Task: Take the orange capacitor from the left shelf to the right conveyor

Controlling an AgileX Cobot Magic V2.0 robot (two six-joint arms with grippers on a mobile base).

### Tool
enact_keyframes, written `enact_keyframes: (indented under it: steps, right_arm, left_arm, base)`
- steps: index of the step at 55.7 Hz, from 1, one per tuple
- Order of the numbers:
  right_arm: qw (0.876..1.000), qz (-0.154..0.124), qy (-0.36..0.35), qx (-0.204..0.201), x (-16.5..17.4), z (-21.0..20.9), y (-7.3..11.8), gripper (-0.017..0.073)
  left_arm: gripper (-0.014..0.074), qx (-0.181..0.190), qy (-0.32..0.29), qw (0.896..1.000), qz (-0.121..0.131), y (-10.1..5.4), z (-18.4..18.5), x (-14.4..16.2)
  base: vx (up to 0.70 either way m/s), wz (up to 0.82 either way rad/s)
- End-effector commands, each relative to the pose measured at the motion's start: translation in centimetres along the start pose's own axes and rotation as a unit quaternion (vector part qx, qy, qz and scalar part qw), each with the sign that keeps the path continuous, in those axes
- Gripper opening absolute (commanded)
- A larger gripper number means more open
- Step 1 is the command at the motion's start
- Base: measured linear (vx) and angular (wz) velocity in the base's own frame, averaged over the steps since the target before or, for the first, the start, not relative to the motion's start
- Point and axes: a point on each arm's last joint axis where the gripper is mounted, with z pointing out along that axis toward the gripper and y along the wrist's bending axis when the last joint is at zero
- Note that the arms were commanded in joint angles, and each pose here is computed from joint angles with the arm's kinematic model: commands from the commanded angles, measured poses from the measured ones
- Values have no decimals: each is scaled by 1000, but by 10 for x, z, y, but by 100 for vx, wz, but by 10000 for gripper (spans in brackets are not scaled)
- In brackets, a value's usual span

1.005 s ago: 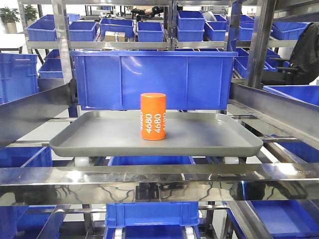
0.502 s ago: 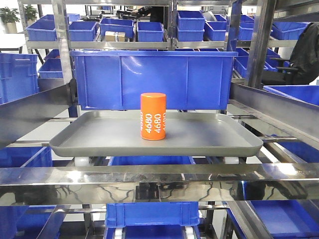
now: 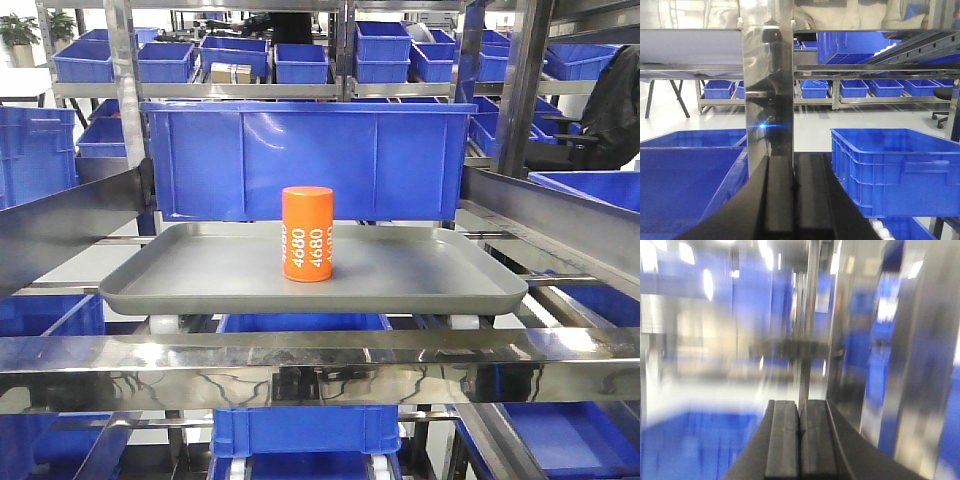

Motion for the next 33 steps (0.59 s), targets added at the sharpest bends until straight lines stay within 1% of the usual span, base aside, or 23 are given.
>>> enact_keyframes:
  steps: [1, 7, 8, 13, 15, 16, 18, 22, 26, 29, 33]
  right_arm:
    - [999, -9, -52, 8, -48, -3, -4, -8]
    - [1000, -11, -19, 12, -78, 1, -7, -8]
    - [1000, -14, -6, 13, -83, 1, -8, -8]
    - [999, -11, 38, 15, -101, 9, -10, -8]
    - [998, -10, 68, 15, -105, 14, -11, -8]
    - [997, -10, 68, 15, -110, 14, -12, -8]
    - [996, -10, 90, 16, -112, 18, -12, -8]
    - [994, -10, 112, 15, -114, 25, -13, -8]
    - [992, -3, 123, 14, -112, 32, -12, -8]
    - [990, 10, 139, 11, -108, 36, -11, -8]
    - [987, 8, 162, 11, -104, 41, -11, -7]
  left_arm:
    - [-6, 1, -30, 1000, -2, 0, 0, 3]
    - [-6, 1, -30, 1000, -2, 0, 0, 3]
    - [-6, 1, -30, 1000, -2, 0, 0, 3]
    - [-6, 1, -30, 1000, -2, 0, 0, 3]
    - [-6, 1, -30, 1000, -2, 0, 0, 3]
    - [-6, 1, -30, 1000, -2, 0, 0, 3]
    - [-6, 1, -30, 1000, -2, 0, 0, 3]
    - [-6, 1, -30, 1000, -2, 0, 0, 3]
    - [-6, 1, -30, 1000, -2, 0, 0, 3]
    - [-6, 1, -30, 1000, -2, 0, 0, 3]
    - [-6, 1, -30, 1000, -2, 0, 0, 3]
  base:
    - [0, 0]
    - [0, 0]
    - [0, 0]
    - [0, 0]
    - [0, 0]
    - [0, 0]
    - [0, 0]
    - [0, 0]
    - [0, 0]
    - [0, 0]
    - [0, 0]
